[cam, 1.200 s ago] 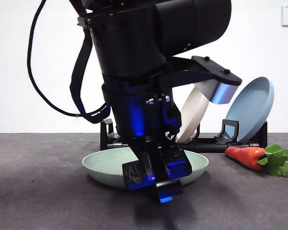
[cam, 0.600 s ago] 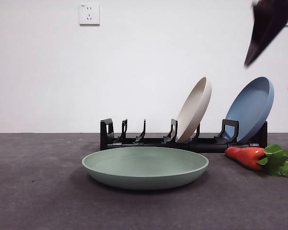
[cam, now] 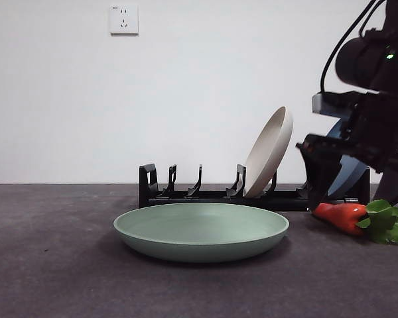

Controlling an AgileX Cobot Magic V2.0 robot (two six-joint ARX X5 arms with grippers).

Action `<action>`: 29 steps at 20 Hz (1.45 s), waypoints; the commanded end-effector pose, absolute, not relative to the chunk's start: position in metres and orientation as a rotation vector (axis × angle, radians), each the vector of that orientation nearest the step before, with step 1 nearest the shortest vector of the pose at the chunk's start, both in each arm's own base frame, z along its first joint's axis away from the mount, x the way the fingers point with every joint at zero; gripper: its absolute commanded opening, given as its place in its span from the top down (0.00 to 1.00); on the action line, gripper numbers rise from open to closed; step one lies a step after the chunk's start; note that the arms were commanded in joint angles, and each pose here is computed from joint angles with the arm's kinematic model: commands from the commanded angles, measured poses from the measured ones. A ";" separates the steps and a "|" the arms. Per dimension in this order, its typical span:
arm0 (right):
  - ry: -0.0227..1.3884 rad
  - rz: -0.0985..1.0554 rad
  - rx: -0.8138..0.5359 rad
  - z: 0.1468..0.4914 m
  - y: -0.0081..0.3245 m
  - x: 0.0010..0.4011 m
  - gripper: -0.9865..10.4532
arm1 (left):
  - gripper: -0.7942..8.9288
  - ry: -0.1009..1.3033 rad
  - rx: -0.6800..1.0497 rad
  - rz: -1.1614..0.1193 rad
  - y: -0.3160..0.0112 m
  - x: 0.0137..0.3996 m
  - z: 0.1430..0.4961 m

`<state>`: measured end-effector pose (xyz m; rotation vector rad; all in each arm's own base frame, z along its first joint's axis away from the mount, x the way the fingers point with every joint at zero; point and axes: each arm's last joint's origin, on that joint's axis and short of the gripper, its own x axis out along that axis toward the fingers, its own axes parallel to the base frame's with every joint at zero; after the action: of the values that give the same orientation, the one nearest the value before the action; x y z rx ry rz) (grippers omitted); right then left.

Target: Take the green plate from the plate rack,put the plate on the table,take the carrot from the table,put the carrot in the plate

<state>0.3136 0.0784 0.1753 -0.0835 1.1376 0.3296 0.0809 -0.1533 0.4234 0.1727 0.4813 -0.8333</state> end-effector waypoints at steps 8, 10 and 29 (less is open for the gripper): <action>1.152 0.289 -0.107 0.165 0.083 0.317 0.93 | 0.66 0.610 0.258 -0.806 -0.147 0.077 0.410; 1.146 0.291 -0.106 0.169 0.083 0.316 0.93 | 0.66 0.622 0.268 -0.804 -0.146 0.077 0.409; 0.957 0.690 -0.173 0.198 0.223 0.247 0.93 | 0.66 0.668 0.311 -0.794 -0.143 0.075 0.404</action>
<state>0.2460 0.2227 0.2030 -0.1810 0.9372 0.7057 0.0757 -0.1426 0.4055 0.3143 0.6636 -0.7936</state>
